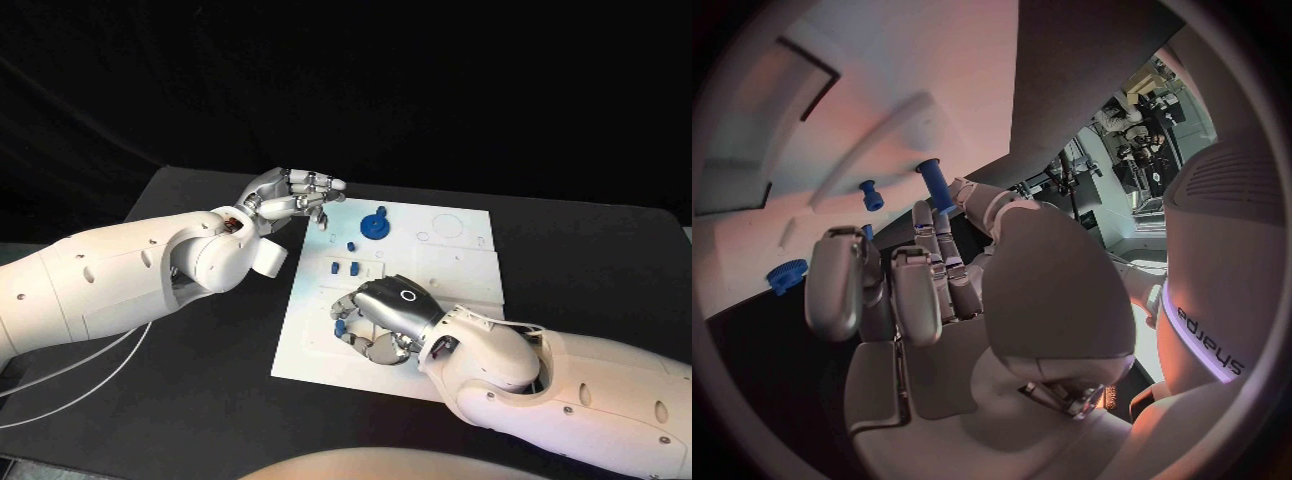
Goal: Assemble the parts on the task board
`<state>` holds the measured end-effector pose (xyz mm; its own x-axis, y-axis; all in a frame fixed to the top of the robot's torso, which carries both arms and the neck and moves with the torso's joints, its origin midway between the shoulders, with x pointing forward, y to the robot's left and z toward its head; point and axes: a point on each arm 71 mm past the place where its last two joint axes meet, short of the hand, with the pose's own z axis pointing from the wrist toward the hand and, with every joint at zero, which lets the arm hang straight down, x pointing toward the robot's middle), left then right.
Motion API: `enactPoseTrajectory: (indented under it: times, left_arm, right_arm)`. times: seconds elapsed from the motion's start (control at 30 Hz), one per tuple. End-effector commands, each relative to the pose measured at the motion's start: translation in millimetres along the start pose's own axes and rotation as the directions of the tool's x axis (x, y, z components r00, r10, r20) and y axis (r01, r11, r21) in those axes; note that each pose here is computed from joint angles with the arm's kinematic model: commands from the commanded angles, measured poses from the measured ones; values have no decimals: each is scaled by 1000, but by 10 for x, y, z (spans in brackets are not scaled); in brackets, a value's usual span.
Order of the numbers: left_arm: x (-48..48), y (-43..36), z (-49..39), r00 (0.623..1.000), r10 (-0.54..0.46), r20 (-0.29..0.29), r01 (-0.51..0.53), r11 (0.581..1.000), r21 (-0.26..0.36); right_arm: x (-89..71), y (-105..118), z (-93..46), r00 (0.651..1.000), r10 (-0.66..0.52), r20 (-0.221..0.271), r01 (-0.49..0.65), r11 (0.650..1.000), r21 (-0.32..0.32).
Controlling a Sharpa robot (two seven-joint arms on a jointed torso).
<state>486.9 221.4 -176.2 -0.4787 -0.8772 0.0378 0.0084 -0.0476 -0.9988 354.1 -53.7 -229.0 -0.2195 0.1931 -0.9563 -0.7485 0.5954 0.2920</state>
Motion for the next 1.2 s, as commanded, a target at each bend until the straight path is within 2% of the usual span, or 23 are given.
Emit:
enactPoseTrajectory:
  times: [0.03, 0.2, 0.33, 0.43, 0.5, 0.73, 0.9, 1.2]
  left_arm:
    - [20, -8, 2, 1000, -11, -16, 11, 1000, 5]
    - [15, -7, 3, 1000, -11, -15, 11, 1000, 5]
    - [14, 1, 1, 1000, -11, -15, 11, 1000, 3]
    - [12, 8, -1, 1000, -10, -15, 10, 1000, 1]
    - [11, 13, -2, 1000, -10, -16, 10, 1000, 0]
    - [7, 28, -10, 1000, -10, -17, 10, 1000, -4]
    - [0, 38, -21, 1000, -10, -18, 9, 1000, -7]
    - [-3, 49, -29, 1000, -10, -20, 10, 1000, -10]
  right_arm:
    - [-102, 7, -71, 994, 27, 104, -24, 999, -30]
    - [-271, -69, -215, 980, 69, 187, -65, 997, -29]
    - [-473, -290, -380, 964, 147, 220, -161, 986, 45]
    - [-592, -521, -526, 955, 217, 202, -249, 957, 151]
    - [-658, -687, -661, 947, 264, 185, -303, 923, 235]
    - [-697, -1014, -1110, 938, 324, 125, -345, 828, 442]
    - [-651, -1083, -1355, 954, 287, 90, -289, 793, 536]
    - [-491, -1053, -1486, 975, 221, 28, -190, 765, 616]
